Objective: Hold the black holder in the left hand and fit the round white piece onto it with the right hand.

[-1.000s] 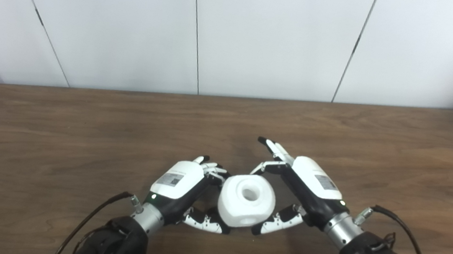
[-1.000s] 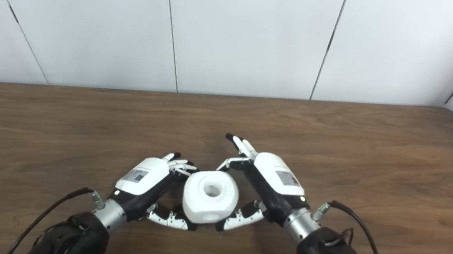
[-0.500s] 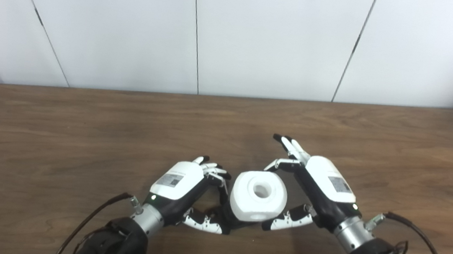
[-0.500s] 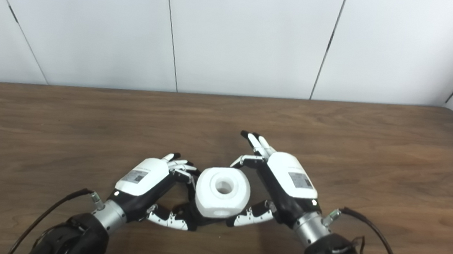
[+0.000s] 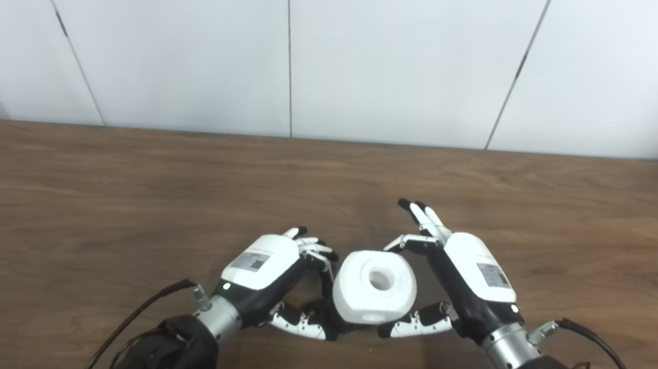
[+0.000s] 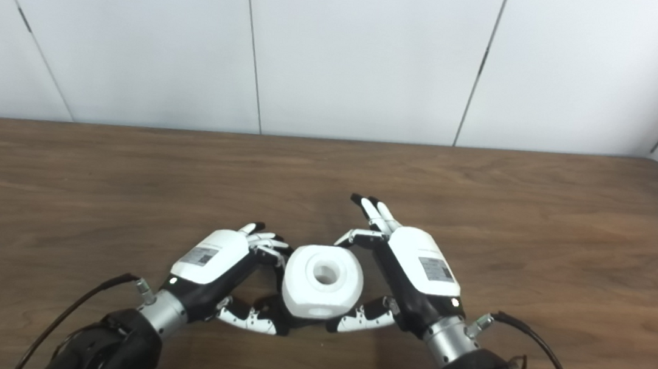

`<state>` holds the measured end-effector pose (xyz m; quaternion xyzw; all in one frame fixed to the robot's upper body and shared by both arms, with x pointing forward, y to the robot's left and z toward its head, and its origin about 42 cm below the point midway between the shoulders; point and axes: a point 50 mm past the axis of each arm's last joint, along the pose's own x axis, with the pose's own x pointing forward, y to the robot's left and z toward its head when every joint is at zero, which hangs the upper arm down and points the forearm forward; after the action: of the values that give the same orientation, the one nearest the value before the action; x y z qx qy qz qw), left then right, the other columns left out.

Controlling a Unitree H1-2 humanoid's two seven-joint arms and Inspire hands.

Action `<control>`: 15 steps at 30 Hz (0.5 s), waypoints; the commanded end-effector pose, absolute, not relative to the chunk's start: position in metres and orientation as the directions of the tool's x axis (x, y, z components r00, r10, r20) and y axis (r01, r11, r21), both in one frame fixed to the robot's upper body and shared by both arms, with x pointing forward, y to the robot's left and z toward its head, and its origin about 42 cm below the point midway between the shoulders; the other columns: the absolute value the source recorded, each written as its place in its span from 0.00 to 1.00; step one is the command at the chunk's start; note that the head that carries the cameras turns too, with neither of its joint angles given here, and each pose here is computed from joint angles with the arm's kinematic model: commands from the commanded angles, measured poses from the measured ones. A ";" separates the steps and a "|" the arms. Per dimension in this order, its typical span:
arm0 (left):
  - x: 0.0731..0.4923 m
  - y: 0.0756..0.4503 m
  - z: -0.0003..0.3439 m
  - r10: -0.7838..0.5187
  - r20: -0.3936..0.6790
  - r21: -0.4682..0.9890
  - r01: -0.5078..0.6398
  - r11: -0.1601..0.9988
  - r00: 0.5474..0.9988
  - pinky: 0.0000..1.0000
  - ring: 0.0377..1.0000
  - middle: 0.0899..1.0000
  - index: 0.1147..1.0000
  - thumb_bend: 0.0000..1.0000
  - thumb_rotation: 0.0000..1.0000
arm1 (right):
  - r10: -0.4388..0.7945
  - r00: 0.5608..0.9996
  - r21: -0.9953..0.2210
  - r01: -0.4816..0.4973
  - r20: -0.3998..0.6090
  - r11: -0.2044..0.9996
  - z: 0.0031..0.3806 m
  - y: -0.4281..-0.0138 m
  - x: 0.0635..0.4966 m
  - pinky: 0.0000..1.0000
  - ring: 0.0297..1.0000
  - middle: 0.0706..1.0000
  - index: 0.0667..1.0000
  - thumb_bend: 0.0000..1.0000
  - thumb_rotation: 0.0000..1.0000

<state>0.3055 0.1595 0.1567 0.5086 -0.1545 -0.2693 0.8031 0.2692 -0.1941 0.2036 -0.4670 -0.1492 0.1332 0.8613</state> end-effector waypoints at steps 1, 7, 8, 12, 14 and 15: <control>0.308 0.152 0.172 -0.601 0.046 0.907 0.218 0.359 0.798 1.00 0.89 0.80 0.41 0.52 0.05 | 0.391 0.899 -0.848 -0.044 0.197 0.528 0.219 -0.191 0.268 0.92 1.00 0.98 0.44 0.51 0.14; 0.308 0.150 0.172 -0.601 0.047 0.905 0.221 0.364 0.798 1.00 0.90 0.81 0.41 0.52 0.05 | 0.406 0.893 -0.862 -0.041 0.196 0.506 0.220 -0.188 0.269 0.91 1.00 0.98 0.44 0.51 0.14; 0.308 0.149 0.172 -0.601 0.048 0.904 0.221 0.366 0.798 1.00 0.90 0.81 0.41 0.52 0.05 | 0.408 0.892 -0.864 -0.041 0.194 0.501 0.219 -0.187 0.269 0.90 1.00 0.98 0.44 0.51 0.14; 0.307 0.147 0.173 -0.600 0.052 0.904 0.218 0.368 0.798 1.00 0.90 0.80 0.41 0.52 0.05 | 0.415 0.890 -0.868 -0.047 0.188 0.494 0.216 -0.184 0.269 0.89 1.00 0.98 0.44 0.51 0.14; 0.307 0.147 0.173 -0.599 0.055 0.903 0.216 0.370 0.799 1.00 0.90 0.80 0.41 0.52 0.05 | 0.417 0.890 -0.869 -0.049 0.186 0.492 0.215 -0.182 0.268 0.88 1.00 0.98 0.44 0.51 0.14; 0.307 0.146 0.173 -0.599 0.055 0.903 0.216 0.371 0.799 1.00 0.90 0.80 0.41 0.52 0.05 | 0.418 0.890 -0.870 -0.050 0.185 0.491 0.215 -0.182 0.268 0.88 1.00 0.97 0.44 0.51 0.14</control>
<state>0.3052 0.1547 0.1566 0.5062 -0.1530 -0.2677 0.8054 0.2677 -0.1853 0.2039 -0.4809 -0.1580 0.1429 0.8505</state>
